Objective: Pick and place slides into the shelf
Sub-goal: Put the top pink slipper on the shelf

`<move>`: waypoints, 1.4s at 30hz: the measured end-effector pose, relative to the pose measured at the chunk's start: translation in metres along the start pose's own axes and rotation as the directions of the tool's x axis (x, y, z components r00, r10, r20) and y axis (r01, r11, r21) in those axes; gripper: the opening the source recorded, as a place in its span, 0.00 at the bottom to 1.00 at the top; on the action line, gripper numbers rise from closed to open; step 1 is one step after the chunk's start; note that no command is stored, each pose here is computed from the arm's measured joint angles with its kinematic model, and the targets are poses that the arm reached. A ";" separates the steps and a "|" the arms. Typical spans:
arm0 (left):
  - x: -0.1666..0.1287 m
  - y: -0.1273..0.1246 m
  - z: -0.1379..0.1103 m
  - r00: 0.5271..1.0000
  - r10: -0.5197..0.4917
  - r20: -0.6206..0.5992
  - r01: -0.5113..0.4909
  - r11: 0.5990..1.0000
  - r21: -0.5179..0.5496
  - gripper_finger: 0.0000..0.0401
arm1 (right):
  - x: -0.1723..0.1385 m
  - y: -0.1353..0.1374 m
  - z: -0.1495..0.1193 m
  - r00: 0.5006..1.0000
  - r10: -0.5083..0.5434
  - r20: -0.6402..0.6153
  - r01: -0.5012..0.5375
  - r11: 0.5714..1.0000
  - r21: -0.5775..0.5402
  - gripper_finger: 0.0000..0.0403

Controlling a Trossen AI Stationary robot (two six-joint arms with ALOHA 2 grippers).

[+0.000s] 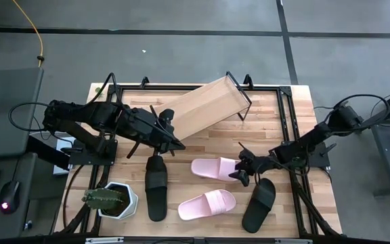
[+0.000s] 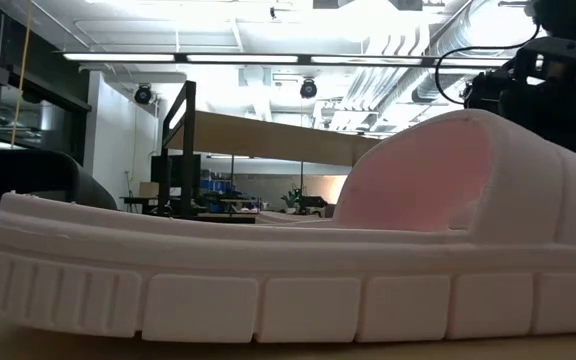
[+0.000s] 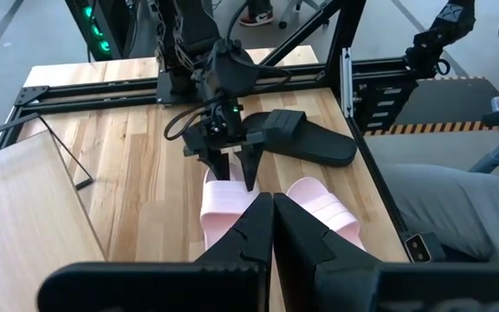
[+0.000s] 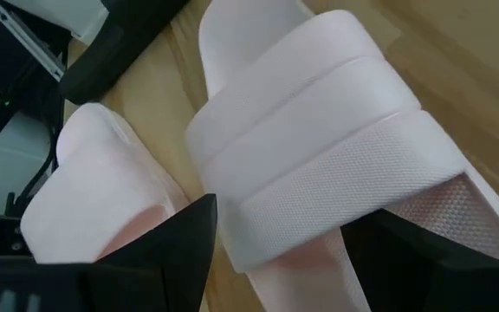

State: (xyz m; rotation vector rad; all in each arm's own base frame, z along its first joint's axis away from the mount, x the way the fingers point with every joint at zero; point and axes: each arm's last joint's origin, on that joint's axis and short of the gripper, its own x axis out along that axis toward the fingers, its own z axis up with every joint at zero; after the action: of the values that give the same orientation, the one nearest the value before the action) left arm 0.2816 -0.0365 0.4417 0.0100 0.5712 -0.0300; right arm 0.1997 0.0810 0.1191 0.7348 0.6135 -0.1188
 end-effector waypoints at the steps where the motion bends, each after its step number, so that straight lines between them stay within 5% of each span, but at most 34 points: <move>1: 0.000 0.000 0.000 1.000 0.000 0.000 0.000 1.000 0.000 0.00 | 0.000 -0.001 0.001 1.000 -0.002 0.005 0.002 1.000 0.003 0.58; 7: 0.000 0.000 0.000 1.000 0.000 0.000 0.000 1.000 0.000 0.00 | 0.001 -0.004 0.006 1.000 -0.018 0.021 0.018 1.000 0.000 0.49; 21: 0.000 0.000 0.000 1.000 0.000 0.000 0.000 1.000 0.000 0.00 | 0.001 -0.004 0.007 0.999 -0.018 0.027 0.019 0.999 -0.033 0.02; 42: 0.000 0.000 0.000 1.000 -0.001 -0.001 0.001 1.000 0.000 0.00 | 0.004 -0.014 0.022 0.998 0.041 -0.043 -0.044 0.997 -0.069 0.00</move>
State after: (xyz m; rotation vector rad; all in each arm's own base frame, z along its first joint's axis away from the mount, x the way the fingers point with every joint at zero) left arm 0.2816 -0.0365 0.4417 0.0103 0.5720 -0.0307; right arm 0.2092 0.0560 0.1211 0.6832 0.6386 -0.0424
